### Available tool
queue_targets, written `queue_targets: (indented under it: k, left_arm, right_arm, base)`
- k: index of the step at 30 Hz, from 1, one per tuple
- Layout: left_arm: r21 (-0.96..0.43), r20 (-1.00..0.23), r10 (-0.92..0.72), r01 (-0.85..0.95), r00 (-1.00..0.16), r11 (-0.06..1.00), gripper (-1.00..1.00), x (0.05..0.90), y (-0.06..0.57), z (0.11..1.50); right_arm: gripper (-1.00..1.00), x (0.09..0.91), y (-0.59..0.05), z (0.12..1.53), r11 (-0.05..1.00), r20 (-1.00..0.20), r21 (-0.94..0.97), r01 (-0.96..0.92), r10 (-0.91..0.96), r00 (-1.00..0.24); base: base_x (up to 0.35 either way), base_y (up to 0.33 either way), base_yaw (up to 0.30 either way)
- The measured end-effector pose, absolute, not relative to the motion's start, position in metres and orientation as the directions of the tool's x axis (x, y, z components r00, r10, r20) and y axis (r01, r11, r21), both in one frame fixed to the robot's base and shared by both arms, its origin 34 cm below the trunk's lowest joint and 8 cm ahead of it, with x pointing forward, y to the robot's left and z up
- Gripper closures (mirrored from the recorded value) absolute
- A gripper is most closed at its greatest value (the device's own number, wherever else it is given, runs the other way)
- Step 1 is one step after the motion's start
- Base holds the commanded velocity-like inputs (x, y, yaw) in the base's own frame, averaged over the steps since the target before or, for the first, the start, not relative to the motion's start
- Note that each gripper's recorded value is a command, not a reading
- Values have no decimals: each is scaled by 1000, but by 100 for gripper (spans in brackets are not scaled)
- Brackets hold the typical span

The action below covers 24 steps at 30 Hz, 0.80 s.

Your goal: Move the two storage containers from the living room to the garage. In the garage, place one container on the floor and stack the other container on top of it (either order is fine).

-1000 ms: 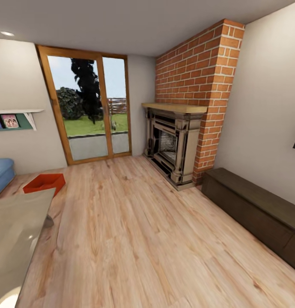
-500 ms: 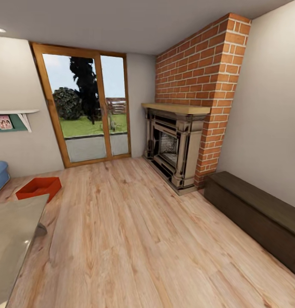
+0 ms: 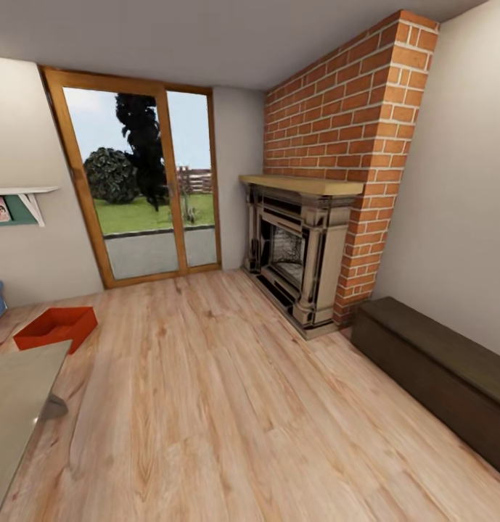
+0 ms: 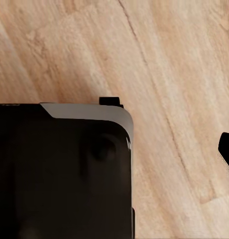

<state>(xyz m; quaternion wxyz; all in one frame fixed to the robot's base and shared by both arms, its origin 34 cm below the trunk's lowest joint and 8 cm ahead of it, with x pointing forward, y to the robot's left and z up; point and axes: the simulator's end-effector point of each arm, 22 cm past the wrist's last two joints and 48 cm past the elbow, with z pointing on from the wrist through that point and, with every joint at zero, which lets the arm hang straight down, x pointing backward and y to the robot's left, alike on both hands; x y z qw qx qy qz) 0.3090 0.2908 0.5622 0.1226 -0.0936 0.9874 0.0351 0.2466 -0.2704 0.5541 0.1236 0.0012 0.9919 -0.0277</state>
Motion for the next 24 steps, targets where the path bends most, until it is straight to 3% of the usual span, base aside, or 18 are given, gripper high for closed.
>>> queue_targets:
  k: [24]
  left_arm:
    - [43, -248, -176, -193, -952, 980, -100, 309, 289, 562]
  right_arm:
    - [-100, 247, -265, 554, 999, -245, -49, 7, -5, -969]
  base:
    - [318, 0, 0]
